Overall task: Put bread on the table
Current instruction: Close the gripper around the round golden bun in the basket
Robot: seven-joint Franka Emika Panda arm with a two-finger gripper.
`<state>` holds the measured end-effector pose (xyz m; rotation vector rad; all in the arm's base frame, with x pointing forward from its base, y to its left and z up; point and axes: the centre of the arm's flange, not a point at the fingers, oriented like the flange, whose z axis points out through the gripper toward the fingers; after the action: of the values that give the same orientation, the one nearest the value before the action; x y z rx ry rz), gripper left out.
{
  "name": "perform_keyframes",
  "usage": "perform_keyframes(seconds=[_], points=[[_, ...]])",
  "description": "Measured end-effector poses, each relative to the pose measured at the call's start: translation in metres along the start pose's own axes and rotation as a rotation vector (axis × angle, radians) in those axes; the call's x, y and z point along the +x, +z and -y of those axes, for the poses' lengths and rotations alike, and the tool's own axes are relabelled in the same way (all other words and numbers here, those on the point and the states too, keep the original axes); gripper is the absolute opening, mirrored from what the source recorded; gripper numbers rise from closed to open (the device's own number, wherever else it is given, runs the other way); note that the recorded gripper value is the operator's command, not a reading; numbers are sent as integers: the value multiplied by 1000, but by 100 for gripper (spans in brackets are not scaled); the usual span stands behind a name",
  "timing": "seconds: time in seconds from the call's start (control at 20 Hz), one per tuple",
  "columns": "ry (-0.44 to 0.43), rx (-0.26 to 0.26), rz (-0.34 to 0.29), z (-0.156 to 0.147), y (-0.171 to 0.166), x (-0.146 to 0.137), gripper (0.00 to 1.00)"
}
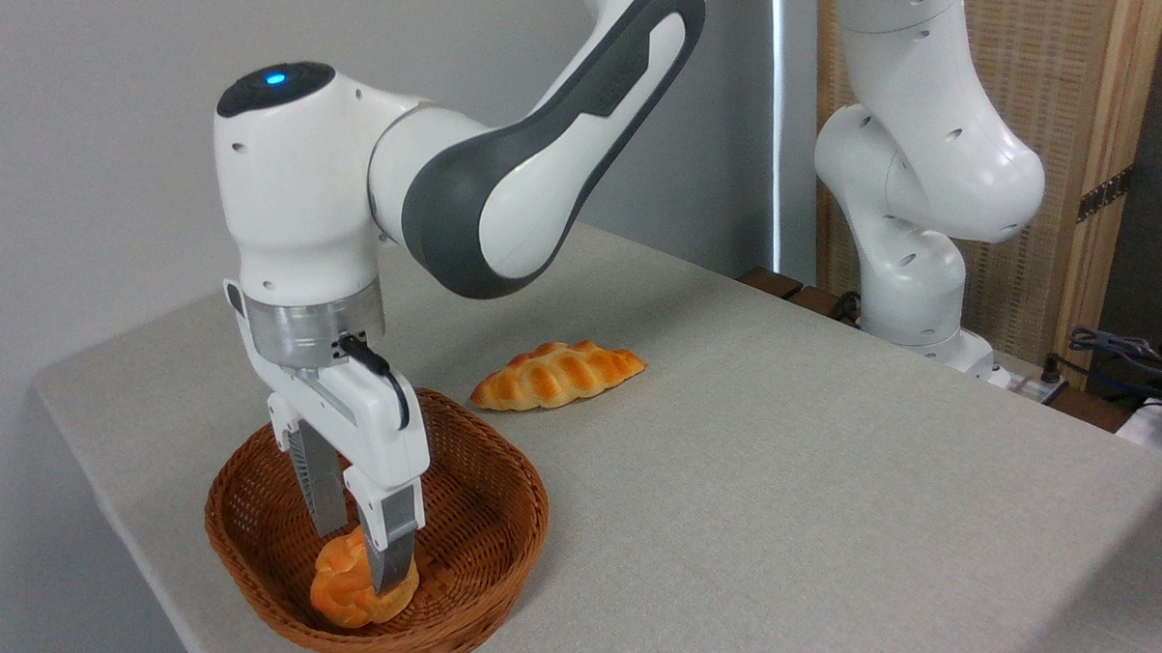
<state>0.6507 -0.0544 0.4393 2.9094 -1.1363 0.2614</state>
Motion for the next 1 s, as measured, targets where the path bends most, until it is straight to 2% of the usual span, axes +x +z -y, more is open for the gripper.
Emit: perform_keyframes(seconds=[0.25,0.3,0.4,0.45,0.55,0.65,0.7,1.0], points=[[3,-5,5,-1,6,1,99],[5,-6,5,-2,6,2,89],[9,-6,4,-4,6,4,59],[11,-5,3,-5,6,5,50],[12,-4,0,-5,5,6,45],[13,-4,0,-5,5,6,31],[13,-4,0,-5,4,6,28],[43,-4,0,-6,5,6,20]])
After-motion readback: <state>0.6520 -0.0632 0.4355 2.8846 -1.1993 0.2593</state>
